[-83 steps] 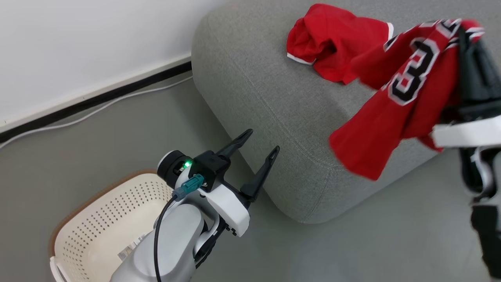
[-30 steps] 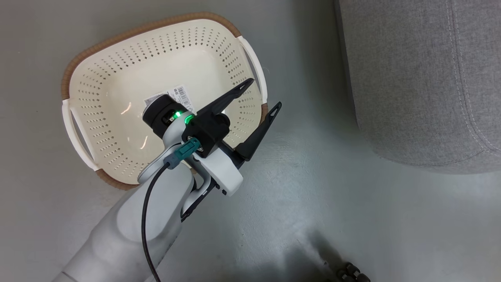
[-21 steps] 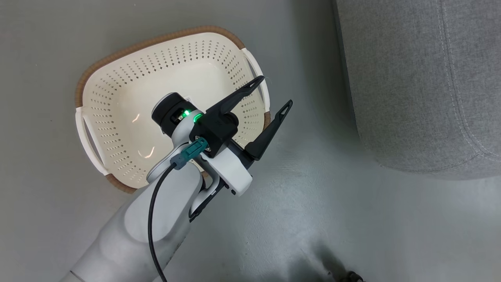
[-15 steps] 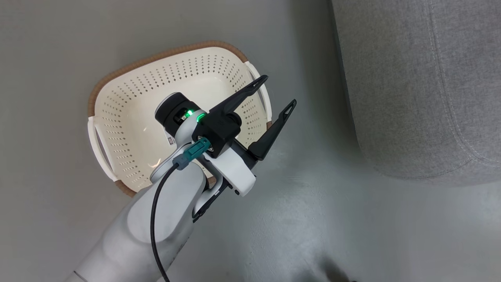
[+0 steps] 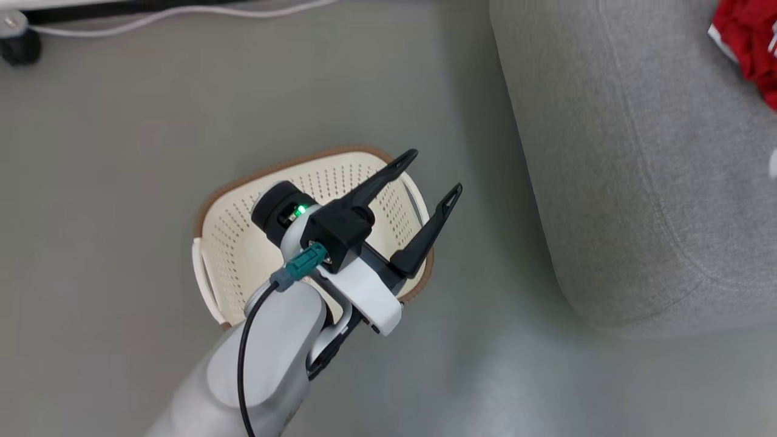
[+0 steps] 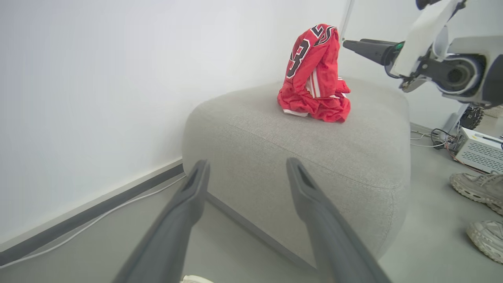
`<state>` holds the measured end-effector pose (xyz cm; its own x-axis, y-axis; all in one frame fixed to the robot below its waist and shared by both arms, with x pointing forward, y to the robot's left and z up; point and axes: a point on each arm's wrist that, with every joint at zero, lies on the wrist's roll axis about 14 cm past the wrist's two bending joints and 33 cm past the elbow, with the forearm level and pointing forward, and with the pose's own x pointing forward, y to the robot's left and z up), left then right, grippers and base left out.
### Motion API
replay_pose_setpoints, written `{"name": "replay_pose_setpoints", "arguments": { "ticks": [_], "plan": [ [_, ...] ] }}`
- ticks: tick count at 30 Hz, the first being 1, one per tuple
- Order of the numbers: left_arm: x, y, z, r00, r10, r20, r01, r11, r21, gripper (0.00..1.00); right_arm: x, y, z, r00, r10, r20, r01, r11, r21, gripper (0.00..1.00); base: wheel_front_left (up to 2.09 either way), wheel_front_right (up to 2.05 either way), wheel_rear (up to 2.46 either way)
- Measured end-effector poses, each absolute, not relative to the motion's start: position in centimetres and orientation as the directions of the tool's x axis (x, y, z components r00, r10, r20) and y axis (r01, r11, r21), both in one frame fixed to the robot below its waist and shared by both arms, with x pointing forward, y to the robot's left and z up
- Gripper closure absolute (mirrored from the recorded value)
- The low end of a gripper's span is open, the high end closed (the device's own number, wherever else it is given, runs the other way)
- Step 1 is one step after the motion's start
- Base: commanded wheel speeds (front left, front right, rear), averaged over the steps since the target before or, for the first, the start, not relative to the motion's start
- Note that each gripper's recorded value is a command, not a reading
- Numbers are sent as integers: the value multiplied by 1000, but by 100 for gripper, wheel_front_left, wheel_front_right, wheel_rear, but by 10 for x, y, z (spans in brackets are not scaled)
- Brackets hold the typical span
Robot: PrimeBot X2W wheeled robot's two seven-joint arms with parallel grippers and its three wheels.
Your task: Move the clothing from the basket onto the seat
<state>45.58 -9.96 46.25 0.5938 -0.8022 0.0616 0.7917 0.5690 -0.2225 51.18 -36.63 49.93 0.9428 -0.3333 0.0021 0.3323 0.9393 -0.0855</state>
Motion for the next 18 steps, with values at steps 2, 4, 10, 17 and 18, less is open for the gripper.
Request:
{"name": "replay_pose_setpoints", "arguments": {
  "ticks": [2, 4, 10, 17, 18],
  "plan": [
    [450, -97, 472, 600, -797, 71, 789, 575, -216, 0, 507, -356, 503, 952, -307, 4, 306, 949, -77, 0, 0, 0, 0],
    [443, -95, 482, 604, -793, 81, 788, 580, -207, 0, 503, -347, 507, 960, -279, 7, 279, 958, -69, 0, 0, 0, 0],
    [430, -80, 505, 638, -764, 103, 767, 616, -179, 0, 495, -311, 515, 983, -185, 17, 186, 982, -44, 0, 0, 0, 0],
    [424, -45, 519, 726, -678, 112, 686, 706, -176, 0, 488, -262, 530, 997, -52, 52, 53, 999, -9, 0, 0, 0, 0],
    [424, -38, 519, 742, -661, 111, 669, 722, -176, 0, 487, -254, 531, 998, -31, 53, 31, 1000, -5, 0, 0, 0, 0]
  ]
}}
